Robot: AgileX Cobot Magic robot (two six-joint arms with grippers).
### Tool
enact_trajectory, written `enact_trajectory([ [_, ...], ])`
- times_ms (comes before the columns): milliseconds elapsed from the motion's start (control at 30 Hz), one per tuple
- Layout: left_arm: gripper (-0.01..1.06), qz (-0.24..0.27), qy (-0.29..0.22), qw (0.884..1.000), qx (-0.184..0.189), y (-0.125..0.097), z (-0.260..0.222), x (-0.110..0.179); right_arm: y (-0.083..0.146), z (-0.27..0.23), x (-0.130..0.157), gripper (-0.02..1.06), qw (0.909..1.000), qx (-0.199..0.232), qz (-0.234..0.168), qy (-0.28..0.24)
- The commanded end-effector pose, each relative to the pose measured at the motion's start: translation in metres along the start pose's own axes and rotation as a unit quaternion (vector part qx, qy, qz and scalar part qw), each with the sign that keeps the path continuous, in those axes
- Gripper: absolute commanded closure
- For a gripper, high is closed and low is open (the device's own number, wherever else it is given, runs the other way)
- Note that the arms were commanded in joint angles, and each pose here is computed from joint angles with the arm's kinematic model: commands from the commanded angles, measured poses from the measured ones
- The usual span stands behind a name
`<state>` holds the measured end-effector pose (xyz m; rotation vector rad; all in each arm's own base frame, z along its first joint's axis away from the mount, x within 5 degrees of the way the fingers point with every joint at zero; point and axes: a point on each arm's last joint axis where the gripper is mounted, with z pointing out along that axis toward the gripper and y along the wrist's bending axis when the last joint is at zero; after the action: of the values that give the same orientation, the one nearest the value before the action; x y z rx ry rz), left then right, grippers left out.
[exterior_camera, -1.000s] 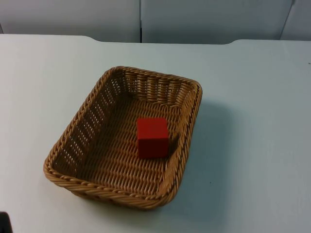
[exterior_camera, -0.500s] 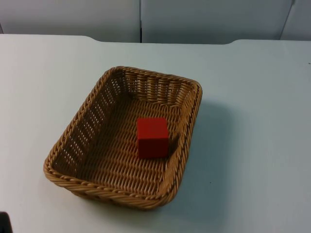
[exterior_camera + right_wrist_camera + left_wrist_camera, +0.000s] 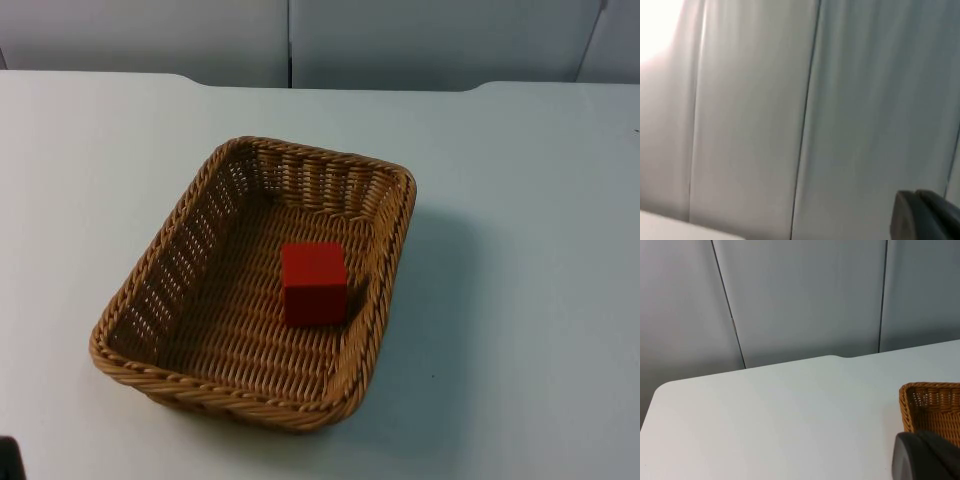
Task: Pick up the basket with the left hand and place the cube into the basket with the right hand.
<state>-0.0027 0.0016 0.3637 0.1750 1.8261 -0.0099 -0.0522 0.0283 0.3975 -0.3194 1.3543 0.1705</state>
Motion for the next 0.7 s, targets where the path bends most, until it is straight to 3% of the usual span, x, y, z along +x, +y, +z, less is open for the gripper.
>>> enact_trajectory([
  [0, 1.05, -0.005, -0.001, 1.0, 0.005, -0.001, 0.0, 0.001, -0.006, -0.002, 0.015, 1.05, 0.9953, 0.034, 0.034, 0.085],
  [133, 1.05, -0.005, -0.001, 1.0, 0.005, -0.001, 0.0, 0.001, -0.017, -0.009, 0.034, 1.05, 0.9761, 0.102, 0.03, 0.19],
  [167, 1.05, -0.005, -0.001, 1.0, 0.005, -0.001, 0.0, 0.001, -0.017, -0.009, 0.034, 1.05, 0.9761, 0.102, 0.03, 0.19],
  [300, 1.05, -0.005, -0.001, 1.0, 0.005, -0.001, 0.0, 0.001, -0.023, -0.016, 0.044, 1.05, 0.9566, 0.142, 0.032, 0.253],
  [667, 1.05, -0.005, -0.001, 1.0, 0.005, -0.001, 0.0, 0.001, -0.022, -0.015, 0.058, 1.05, 0.9479, 0.136, 0.052, 0.283],
])
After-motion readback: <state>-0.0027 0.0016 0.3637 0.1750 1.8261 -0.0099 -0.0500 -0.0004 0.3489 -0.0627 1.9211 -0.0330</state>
